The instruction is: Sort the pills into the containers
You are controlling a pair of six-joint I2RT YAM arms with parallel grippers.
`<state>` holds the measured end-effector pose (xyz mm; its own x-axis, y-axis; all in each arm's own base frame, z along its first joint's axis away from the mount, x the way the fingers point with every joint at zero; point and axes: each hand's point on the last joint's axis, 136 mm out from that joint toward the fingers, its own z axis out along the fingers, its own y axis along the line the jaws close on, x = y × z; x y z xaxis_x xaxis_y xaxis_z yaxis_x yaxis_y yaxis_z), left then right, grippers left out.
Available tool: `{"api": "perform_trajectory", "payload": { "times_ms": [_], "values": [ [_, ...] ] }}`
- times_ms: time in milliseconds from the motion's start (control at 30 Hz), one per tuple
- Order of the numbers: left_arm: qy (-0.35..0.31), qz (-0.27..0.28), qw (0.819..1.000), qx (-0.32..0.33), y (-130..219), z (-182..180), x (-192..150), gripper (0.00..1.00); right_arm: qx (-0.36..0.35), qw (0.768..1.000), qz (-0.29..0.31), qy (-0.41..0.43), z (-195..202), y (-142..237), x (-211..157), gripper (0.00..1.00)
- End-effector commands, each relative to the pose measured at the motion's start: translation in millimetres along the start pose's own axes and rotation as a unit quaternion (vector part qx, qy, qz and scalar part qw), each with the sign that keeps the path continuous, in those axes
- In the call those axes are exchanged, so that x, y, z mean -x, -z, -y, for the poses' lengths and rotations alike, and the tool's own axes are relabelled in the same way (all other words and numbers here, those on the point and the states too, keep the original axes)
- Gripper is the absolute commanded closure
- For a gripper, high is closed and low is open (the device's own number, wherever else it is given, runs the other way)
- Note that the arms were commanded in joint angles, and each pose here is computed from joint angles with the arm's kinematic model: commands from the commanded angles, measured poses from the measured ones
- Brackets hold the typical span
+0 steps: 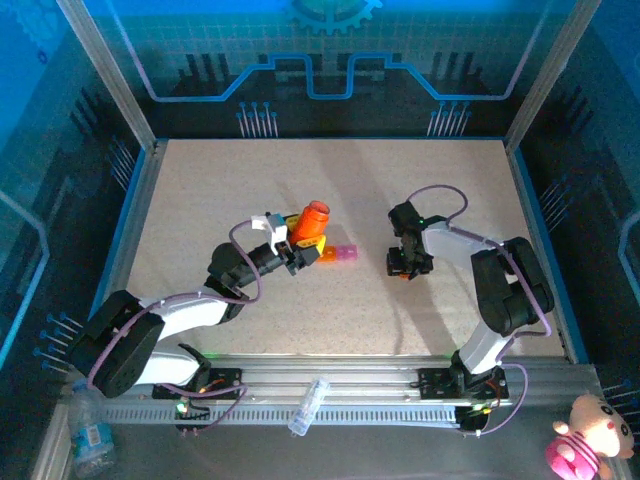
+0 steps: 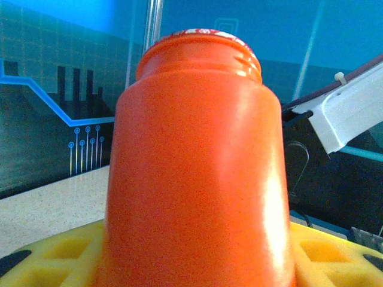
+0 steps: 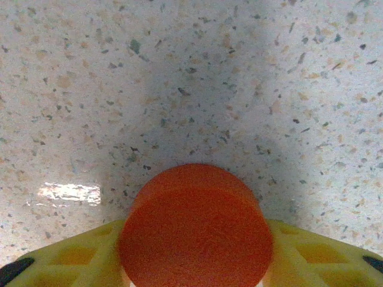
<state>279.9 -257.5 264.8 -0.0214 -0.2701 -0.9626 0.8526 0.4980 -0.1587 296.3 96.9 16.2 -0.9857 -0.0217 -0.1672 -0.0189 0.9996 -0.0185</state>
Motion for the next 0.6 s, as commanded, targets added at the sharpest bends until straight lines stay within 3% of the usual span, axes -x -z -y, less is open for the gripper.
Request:
{"api": "perform_trajectory", "payload": {
  "times_ms": [0, 267, 567],
  "values": [
    [-0.014, 0.014, 1.0, -0.004, 4, 5, 7, 1.0, 0.007, 1.0, 0.006, -0.006, 2, 5, 5, 0.55],
    [-0.023, 0.01, 1.0, -0.002, 4, 5, 6, 1.0, 0.076, 0.995, 0.07, 0.001, -18, 60, 24, 0.59],
    [-0.032, -0.011, 0.999, -0.008, -1, 9, -10, 1.0, 0.219, 0.961, 0.16, 0.052, -63, 175, 45, 0.58]
  ]
}}
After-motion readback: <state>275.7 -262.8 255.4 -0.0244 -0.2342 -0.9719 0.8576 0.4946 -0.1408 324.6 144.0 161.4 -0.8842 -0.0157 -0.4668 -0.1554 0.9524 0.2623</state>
